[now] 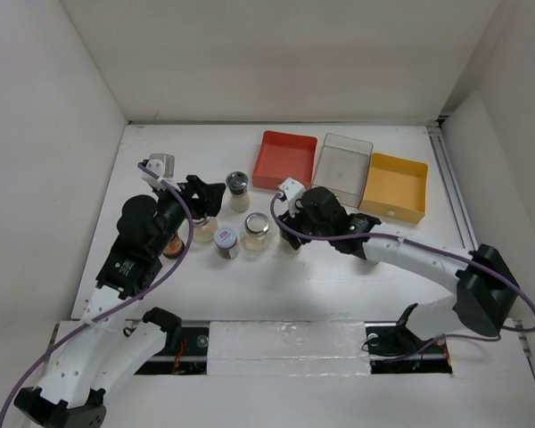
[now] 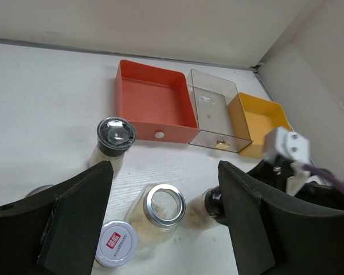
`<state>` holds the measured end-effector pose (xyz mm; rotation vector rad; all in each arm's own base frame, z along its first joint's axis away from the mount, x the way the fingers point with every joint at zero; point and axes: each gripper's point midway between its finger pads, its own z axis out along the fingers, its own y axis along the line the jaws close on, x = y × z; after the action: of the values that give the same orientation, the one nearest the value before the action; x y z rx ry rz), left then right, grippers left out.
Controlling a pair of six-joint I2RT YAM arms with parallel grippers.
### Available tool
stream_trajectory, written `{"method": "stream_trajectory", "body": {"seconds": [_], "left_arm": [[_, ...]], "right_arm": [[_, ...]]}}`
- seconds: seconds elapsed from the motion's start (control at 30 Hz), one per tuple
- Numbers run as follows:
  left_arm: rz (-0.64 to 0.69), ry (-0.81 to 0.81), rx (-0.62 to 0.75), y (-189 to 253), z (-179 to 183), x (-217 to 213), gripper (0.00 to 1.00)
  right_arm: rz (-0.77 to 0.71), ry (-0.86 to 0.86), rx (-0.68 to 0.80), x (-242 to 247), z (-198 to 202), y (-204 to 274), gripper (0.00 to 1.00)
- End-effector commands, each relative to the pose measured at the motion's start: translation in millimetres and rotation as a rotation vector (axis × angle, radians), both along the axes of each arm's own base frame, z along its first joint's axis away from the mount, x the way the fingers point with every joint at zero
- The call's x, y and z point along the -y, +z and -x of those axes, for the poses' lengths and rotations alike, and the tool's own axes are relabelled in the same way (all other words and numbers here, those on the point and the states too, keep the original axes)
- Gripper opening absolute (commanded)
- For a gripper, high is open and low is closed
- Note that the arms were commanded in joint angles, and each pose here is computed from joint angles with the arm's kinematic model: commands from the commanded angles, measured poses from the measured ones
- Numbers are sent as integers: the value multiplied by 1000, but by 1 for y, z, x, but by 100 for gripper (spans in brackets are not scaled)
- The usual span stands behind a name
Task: Organize the condiment bottles
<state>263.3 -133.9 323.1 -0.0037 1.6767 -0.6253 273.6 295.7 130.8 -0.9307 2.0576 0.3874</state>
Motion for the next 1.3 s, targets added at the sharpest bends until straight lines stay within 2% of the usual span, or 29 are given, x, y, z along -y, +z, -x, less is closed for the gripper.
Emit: {"method": "stream_trajectory", "body": {"seconds": [0.0,0.1,0.27,0.47,0.5,0.53,0.73,0.77,1.27], "left_arm": [[14,-14,63,15,-1,2,70],[11,-14,54,13,-3,3,70],[23,-13,59,16,-1,2,70],[31,-13,79,21,4,0,70],[28,-13,70,19,4,0,70],[32,-13,80,22,6,-1,70],[32,-13,80,22,6,-1,70],[32,-13,80,22,6,-1,70],[28,-13,72,19,2,1,70]], "right_arm": [[-179,-63,188,1,-13,99,37],[-287,-89,266,4,-26,150,35],[-413,-113,368,-3,-85,211,35],[-409,-123,392,-22,-180,206,35],[-432,-116,418,-25,-191,221,35],[-402,-110,390,-32,-208,197,35],[-378,-153,374,-28,-258,174,35],[-364,-154,352,-32,-265,157,35],[-255,-251,323,-37,-326,80,33]]}}
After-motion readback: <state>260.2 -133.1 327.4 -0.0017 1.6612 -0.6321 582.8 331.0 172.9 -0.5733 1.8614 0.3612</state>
